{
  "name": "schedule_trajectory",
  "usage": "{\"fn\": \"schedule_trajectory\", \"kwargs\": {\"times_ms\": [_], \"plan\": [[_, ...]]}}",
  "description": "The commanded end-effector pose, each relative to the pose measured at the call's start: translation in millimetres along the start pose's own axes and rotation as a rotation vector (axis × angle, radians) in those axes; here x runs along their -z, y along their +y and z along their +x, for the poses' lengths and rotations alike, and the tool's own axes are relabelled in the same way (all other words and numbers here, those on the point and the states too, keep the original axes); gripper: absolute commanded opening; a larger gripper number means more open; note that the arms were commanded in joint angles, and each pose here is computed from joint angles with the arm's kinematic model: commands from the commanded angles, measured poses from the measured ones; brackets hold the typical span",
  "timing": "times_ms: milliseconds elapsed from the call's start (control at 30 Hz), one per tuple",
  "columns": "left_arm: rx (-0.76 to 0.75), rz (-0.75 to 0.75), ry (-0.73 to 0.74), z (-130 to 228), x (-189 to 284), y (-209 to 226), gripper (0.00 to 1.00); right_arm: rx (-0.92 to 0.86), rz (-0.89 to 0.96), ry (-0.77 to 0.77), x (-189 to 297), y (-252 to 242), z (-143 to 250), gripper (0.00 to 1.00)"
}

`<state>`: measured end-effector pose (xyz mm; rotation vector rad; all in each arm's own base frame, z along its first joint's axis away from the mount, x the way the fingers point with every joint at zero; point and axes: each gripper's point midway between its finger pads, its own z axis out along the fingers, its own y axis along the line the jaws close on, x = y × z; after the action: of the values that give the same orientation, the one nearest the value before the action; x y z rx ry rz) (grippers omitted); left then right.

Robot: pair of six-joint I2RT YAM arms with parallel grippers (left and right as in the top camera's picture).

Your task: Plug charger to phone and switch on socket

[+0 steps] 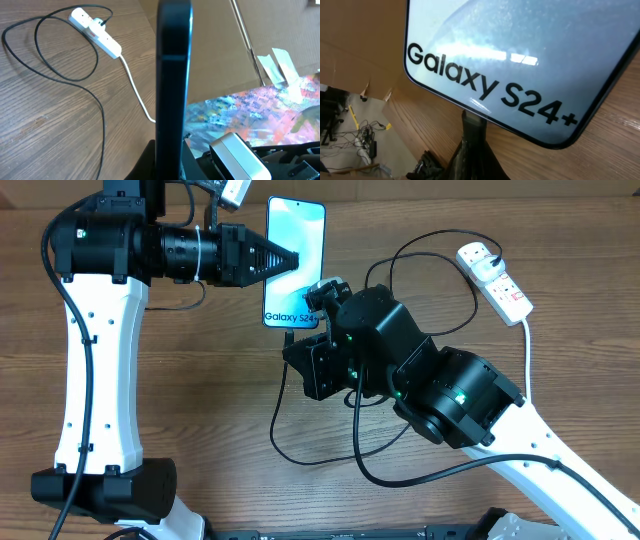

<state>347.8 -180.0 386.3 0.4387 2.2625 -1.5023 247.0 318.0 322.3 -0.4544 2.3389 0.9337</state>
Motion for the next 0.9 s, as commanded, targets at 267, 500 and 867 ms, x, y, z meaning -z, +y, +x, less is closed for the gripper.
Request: {"fn": "schedule_trajectory", "kwargs": {"times_ms": [267,500,867], "plan": [[-0.059,0.020,0.002,1.8,0.8,-6.0,0.04,-0.003,-0.023,-0.059,7.7,5.9,-15.6,0.04],[-0.085,0.018,0.014,6.1,1.0,-5.6,0.04,-0.016,-0.009,-0.066,8.9,-1.3,-19.3,0.04],[-0.050,-0.250,0.003,1.2,7.8,40.6,0.04,-0.024,0.001,-0.047,9.0,-5.1,-15.2,0.04]]}}
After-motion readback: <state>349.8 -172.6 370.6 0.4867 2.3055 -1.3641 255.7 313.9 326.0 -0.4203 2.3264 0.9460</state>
